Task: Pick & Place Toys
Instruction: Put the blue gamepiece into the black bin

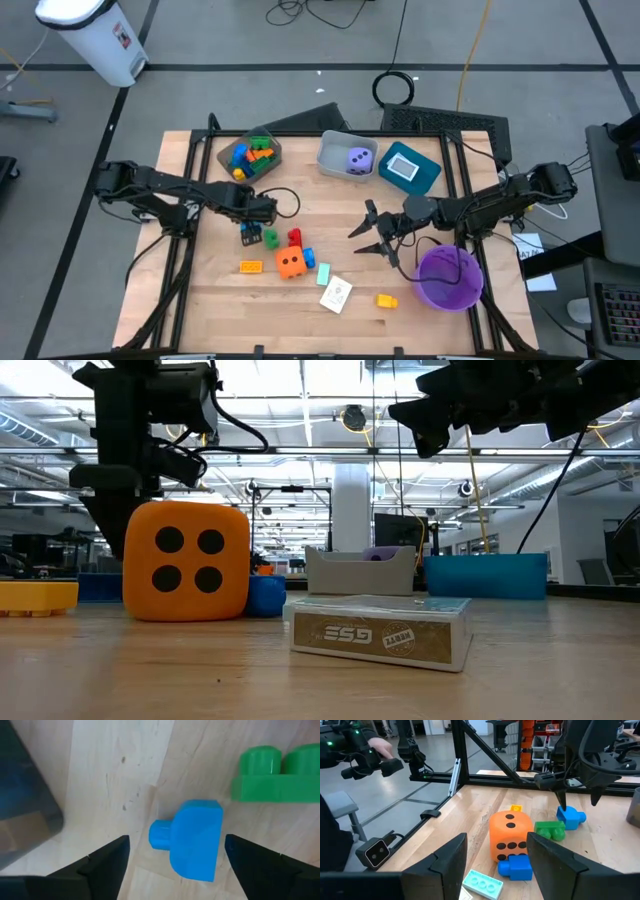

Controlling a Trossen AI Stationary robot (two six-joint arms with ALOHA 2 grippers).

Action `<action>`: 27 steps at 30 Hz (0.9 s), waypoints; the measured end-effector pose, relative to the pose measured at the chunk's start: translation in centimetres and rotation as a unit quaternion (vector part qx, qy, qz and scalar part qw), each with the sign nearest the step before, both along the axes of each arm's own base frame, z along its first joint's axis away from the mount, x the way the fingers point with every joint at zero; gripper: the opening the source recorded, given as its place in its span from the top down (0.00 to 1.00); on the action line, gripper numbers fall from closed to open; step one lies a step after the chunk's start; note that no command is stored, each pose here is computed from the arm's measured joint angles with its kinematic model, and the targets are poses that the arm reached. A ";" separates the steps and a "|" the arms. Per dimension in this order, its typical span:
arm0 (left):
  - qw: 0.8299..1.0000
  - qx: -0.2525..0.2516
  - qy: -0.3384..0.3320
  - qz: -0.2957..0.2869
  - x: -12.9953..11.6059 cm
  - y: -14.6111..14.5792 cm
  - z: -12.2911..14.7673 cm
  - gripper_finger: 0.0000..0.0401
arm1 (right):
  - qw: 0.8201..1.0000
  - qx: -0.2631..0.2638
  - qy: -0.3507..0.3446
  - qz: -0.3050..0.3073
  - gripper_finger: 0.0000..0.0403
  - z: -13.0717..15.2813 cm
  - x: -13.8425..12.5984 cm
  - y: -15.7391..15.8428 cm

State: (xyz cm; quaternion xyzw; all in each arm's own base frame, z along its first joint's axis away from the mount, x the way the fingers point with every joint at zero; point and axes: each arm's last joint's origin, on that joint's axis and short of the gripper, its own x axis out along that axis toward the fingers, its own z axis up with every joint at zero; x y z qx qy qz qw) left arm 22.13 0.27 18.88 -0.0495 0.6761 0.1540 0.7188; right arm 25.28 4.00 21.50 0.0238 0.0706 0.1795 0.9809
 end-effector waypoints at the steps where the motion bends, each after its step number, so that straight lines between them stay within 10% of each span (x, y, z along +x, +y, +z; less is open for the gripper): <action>1: 1.000 0.000 0.001 -0.003 0.0 0.0 0.0 0.17 | 1.000 0.000 0.000 0.000 0.51 0.0 0.0 0.0; 27: 1.000 -0.022 -0.004 -0.003 -1.9 1.4 -4.6 0.22 | 1.000 0.012 0.004 -0.002 0.51 0.0 0.0 0.0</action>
